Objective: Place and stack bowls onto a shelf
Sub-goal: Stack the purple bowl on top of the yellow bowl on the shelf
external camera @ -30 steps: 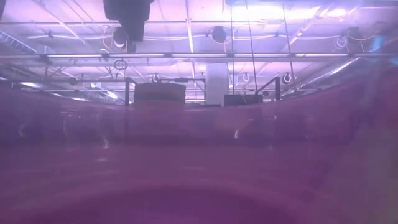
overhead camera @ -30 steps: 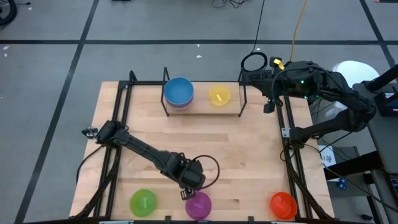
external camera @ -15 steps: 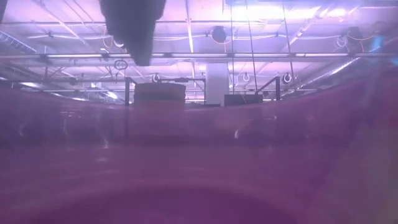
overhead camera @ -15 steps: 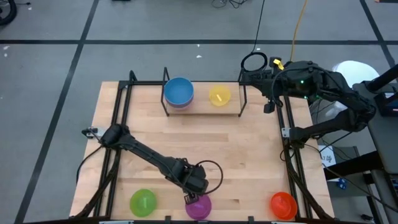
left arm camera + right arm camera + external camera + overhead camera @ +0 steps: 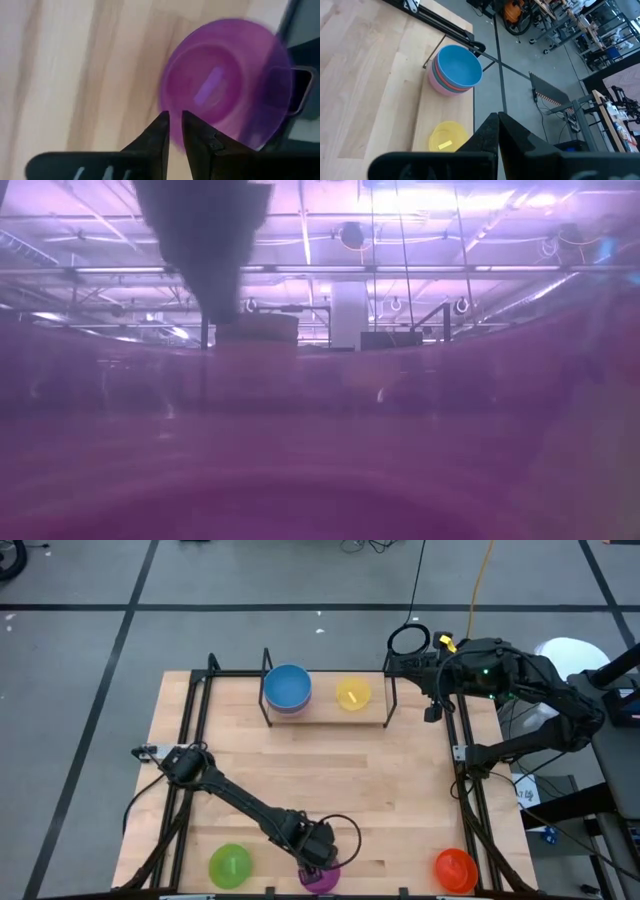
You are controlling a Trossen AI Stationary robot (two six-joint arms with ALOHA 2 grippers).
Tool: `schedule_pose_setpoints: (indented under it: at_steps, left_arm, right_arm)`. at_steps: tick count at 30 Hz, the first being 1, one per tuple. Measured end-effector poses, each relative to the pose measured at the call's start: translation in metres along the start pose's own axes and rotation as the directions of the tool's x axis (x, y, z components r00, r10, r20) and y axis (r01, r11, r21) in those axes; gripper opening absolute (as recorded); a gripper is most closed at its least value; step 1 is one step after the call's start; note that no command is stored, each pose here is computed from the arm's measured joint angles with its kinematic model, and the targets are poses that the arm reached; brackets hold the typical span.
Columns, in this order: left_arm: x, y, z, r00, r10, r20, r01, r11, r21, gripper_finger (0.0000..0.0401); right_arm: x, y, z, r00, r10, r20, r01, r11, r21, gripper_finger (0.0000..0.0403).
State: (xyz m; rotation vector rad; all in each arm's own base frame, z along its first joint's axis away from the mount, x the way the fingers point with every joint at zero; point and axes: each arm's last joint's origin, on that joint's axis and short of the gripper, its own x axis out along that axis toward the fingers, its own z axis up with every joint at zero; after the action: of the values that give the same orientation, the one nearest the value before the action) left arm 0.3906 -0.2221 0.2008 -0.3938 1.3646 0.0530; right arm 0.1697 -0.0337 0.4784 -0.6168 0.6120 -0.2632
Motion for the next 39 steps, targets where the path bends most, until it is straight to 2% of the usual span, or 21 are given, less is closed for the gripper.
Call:
schedule_pose_setpoints:
  at_steps: [19,26,32,39]
  left_arm:
    - [0.012,0.0,-0.001,1.0,0.02,-0.012,-0.02,0.999,0.044,0.0056]
    - [0.004,-0.002,-0.001,0.994,-0.075,-0.085,0.079,0.996,0.049,0.0056]
    - [0.001,-0.001,-0.004,0.998,-0.018,-0.052,0.021,0.999,0.048,0.0056]
    - [0.0,0.008,-0.008,0.993,0.108,-0.056,-0.108,0.994,-0.003,0.0056]
  right_arm:
    - [0.0,0.0,0.0,1.0,0.003,-0.003,-0.003,1.0,0.014,0.0]
    - [0.0,0.0,0.0,1.0,0.003,-0.002,-0.003,1.0,0.013,0.0]
    - [0.0,0.0,0.0,1.0,0.003,-0.003,-0.003,1.0,0.015,0.0]
    - [0.0,0.0,0.0,1.0,0.003,-0.003,-0.003,1.0,0.015,0.0]
